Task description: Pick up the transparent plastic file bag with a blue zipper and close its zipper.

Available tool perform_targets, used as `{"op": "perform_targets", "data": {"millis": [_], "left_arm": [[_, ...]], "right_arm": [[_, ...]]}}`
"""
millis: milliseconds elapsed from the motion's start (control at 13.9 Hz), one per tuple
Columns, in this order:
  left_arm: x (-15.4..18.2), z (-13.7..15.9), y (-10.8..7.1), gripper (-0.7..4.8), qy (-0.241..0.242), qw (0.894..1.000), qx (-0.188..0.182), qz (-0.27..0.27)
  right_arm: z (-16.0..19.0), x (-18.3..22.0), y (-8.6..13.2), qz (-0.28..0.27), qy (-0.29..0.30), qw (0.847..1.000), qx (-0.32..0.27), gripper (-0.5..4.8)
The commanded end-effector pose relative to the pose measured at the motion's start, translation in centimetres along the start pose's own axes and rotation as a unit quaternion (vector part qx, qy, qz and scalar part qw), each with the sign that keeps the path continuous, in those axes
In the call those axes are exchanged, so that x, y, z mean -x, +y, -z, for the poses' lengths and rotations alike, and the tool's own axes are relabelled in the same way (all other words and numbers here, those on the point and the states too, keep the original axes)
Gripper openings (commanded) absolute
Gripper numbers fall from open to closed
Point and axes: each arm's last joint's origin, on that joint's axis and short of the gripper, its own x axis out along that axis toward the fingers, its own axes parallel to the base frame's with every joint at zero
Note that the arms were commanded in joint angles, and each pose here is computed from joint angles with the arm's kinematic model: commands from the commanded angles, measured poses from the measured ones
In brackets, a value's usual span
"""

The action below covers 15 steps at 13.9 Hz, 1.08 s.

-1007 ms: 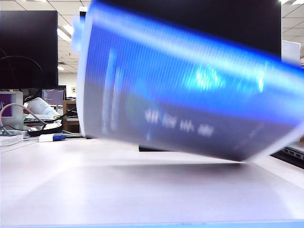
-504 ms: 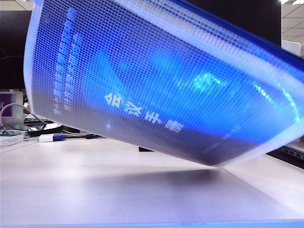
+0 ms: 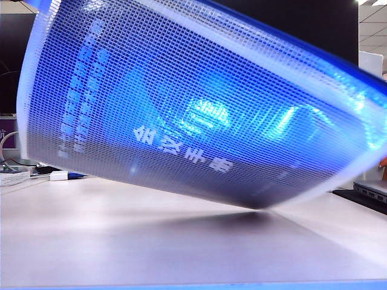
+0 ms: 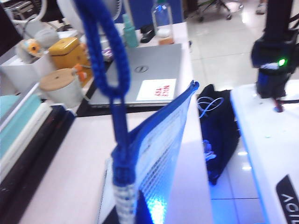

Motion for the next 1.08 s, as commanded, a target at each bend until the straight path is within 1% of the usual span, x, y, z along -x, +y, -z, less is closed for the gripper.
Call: {"op": "perform_targets", "data": {"millis": [72,288,360,504,576,648,864,1007,1079], "left_arm": [[0.1,-0.4,0.2,-0.06,-0.008,1.000,0.000,-0.010],[0.3,-1.0,0.3,-0.06,-0.019,1.000,-0.002,-0.018],[0.4,-1.2,0.1,-0.06,-0.021,1.000,-0.006,-0.018],[0.5,-1.3,0.0,-0.06,-0.021,1.000,-0.004,-0.020],[0.5,-1.2,0.0,-0.06,-0.014,1.000,0.002,-0.024],[0.5,-0.9,0.0,-0.06,0.008,0.999,0.013,-0.043],[0.5,-0.6,0.0,-0.06,0.036,0.997,0.028,-0.064],[0.5,-0.5,0.0,-0.06,0.041,0.996,0.029,-0.069],[0.5,-0.5,0.0,-0.06,0.041,0.996,0.029,-0.069]], "right_arm": [[1.1,0.4,-0.5,0.104,0.051,0.993,0.009,-0.06],[2.4,0.1,-1.1,0.184,0.117,0.976,0.009,-0.06],[3.7,-0.9,-1.8,0.234,0.165,0.958,0.013,-0.06],[5.7,-2.7,-3.2,0.260,0.223,0.939,-0.001,-0.06],[6.9,-3.3,-4.3,0.283,0.256,0.924,-0.007,-0.06],[7.8,-3.5,-5.3,0.293,0.275,0.916,-0.019,-0.06],[8.7,-3.0,-6.8,0.308,0.285,0.906,-0.051,-0.06],[9.1,-2.3,-7.8,0.318,0.286,0.902,-0.069,-0.06],[9.5,-1.8,-8.7,0.326,0.288,0.896,-0.085,-0.06]]}}
